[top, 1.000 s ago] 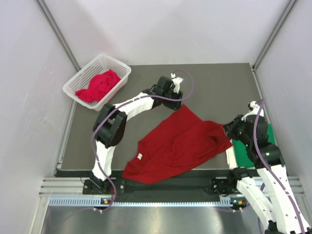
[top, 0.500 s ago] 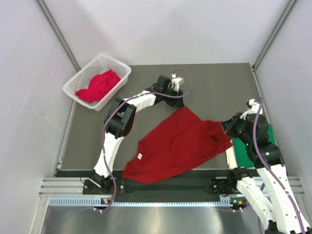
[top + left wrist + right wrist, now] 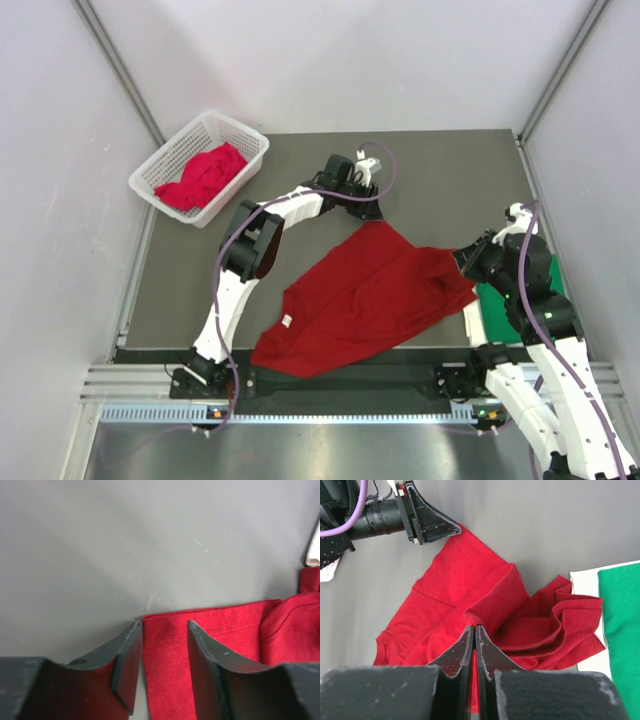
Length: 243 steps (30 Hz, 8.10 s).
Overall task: Fold and stack the t-shirts
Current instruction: Flatten the tshirt out, then fold the tshirt
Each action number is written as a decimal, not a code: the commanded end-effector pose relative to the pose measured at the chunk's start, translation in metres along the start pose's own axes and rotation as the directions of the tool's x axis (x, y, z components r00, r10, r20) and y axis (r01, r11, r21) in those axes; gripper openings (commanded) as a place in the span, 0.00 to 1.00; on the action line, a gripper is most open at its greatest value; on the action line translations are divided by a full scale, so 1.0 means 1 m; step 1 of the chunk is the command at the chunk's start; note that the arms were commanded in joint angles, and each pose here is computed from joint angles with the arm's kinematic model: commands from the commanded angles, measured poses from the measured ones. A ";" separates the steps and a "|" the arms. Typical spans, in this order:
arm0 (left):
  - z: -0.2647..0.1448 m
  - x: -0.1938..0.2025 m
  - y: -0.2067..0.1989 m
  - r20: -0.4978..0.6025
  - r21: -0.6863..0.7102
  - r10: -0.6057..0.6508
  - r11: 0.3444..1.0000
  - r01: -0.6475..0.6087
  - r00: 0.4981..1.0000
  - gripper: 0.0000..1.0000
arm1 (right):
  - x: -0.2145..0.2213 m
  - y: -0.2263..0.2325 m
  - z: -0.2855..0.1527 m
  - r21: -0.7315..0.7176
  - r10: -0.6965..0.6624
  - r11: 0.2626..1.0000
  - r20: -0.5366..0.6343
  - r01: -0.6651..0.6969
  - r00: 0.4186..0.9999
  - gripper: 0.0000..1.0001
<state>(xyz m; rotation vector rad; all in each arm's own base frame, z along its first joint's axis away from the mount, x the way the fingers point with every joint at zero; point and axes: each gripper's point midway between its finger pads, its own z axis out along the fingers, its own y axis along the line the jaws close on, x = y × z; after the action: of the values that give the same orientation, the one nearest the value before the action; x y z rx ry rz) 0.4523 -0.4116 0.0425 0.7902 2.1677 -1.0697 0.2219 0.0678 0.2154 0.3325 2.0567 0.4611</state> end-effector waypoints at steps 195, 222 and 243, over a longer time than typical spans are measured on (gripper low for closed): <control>-0.345 -0.228 0.231 0.263 -0.950 0.534 0.291 0.118 0.803 0.00 | -0.234 -0.017 0.454 -0.318 0.018 0.942 0.367 0.107 0.930 0.00; -0.409 -0.244 0.160 0.288 -0.946 0.604 0.298 0.125 0.743 0.00 | -0.246 0.009 0.419 -0.387 0.028 0.912 0.383 0.133 0.923 0.00; -0.641 -0.234 -0.206 0.600 -0.799 0.780 0.571 0.191 0.179 0.00 | -0.287 0.133 -0.059 -0.226 -0.188 0.881 0.640 0.416 0.745 0.00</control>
<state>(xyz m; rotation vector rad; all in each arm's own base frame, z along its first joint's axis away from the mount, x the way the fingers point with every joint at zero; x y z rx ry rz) 0.3352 -0.0379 0.6170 0.0128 0.9992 -0.0404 0.3589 0.0602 0.5392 -0.0834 1.2416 0.5022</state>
